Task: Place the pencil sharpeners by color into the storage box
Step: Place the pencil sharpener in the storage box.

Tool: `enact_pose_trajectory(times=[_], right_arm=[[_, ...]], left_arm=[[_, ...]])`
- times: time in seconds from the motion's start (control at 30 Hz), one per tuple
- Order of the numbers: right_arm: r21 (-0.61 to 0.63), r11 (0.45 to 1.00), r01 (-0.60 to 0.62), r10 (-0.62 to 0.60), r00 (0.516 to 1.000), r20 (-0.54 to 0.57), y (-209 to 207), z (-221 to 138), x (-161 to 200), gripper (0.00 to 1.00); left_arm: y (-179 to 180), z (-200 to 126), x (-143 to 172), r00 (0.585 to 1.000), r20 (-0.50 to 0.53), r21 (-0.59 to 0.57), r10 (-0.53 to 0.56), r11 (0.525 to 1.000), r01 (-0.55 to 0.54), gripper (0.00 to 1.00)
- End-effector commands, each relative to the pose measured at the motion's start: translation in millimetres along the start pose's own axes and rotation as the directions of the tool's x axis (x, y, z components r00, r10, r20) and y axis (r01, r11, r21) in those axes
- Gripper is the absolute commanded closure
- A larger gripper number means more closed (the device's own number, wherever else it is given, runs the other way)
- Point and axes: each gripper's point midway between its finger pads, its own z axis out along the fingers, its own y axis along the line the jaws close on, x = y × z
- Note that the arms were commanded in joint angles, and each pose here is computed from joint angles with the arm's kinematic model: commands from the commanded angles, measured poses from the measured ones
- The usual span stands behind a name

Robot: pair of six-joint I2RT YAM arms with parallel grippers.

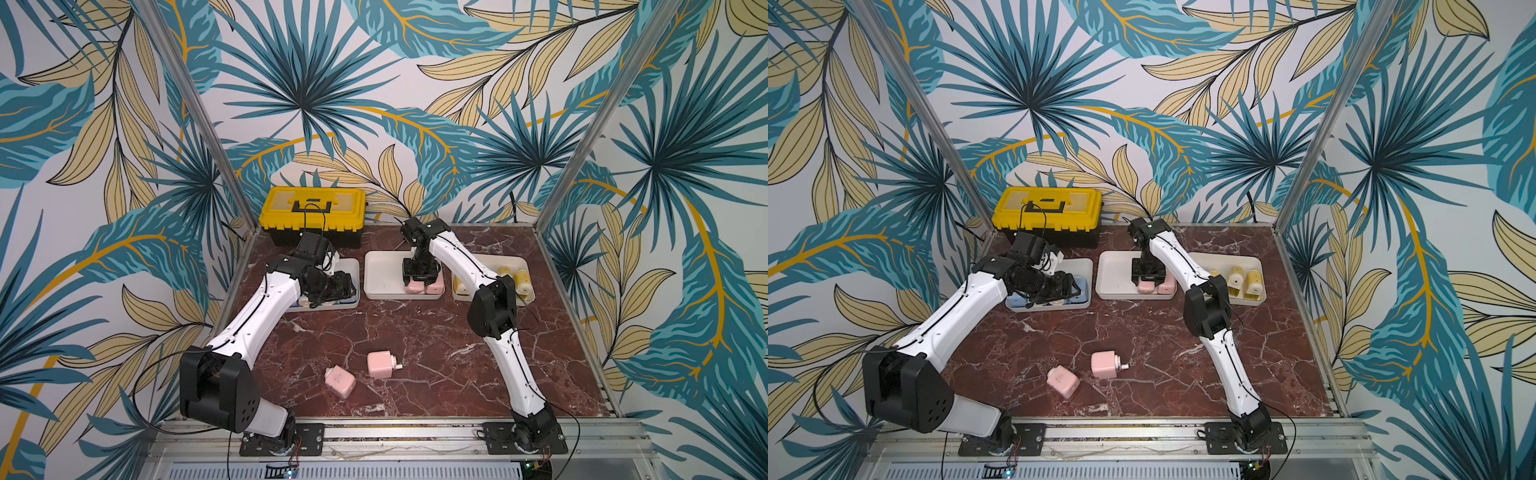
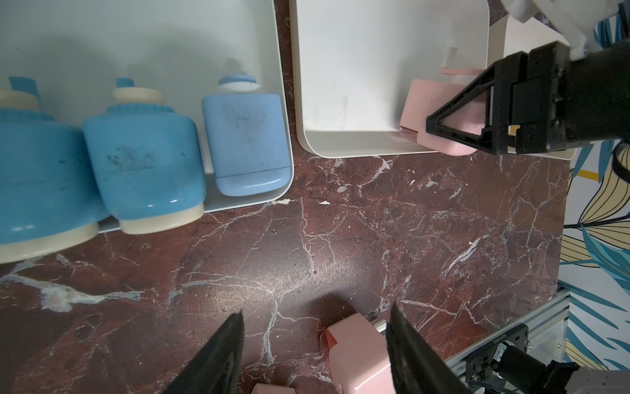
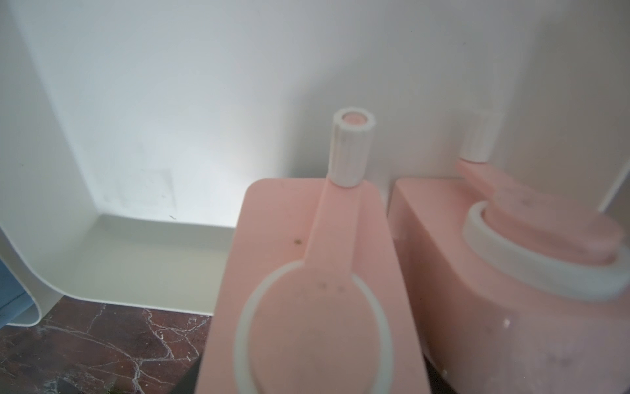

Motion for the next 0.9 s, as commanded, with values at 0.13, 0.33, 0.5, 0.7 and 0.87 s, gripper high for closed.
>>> enact_pose_trajectory(times=[0.13, 0.33, 0.5, 0.7, 0.87], right_arm=[[0.028, 1.0, -0.001, 0.003, 0.998, -0.063, -6.7, 18.5, 9.0, 0.4], [0.017, 1.0, -0.007, 0.007, 0.999, -0.032, -6.5, 10.9, 2.9, 0.31], [0.012, 1.0, -0.011, 0.011, 1.0, 0.009, -6.5, -2.4, -2.6, 0.29], [-0.029, 0.999, -0.017, 0.02, 0.993, 0.117, -2.0, -49.3, -11.1, 0.29], [-0.095, 0.995, -0.009, 0.033, 0.967, 0.252, -1.8, -118.0, -14.0, 0.3]], left_arm=[[3.2, 3.5, 1.7, 1.0, -0.014, 0.003, -0.003, 1.0, 0.003, 0.32], [2.8, 4.3, 1.3, 1.0, -0.016, 0.003, 0.0, 1.0, 0.0, 0.32], [2.7, 3.9, 0.6, 1.0, -0.015, 0.005, 0.0, 1.0, 0.0, 0.31], [-0.5, 1.2, -4.7, 1.0, -0.002, 0.009, 0.0, 1.0, 0.0, 0.32], [-4.6, -1.2, -13.9, 1.0, 0.015, 0.013, 0.006, 1.0, -0.006, 0.32]])
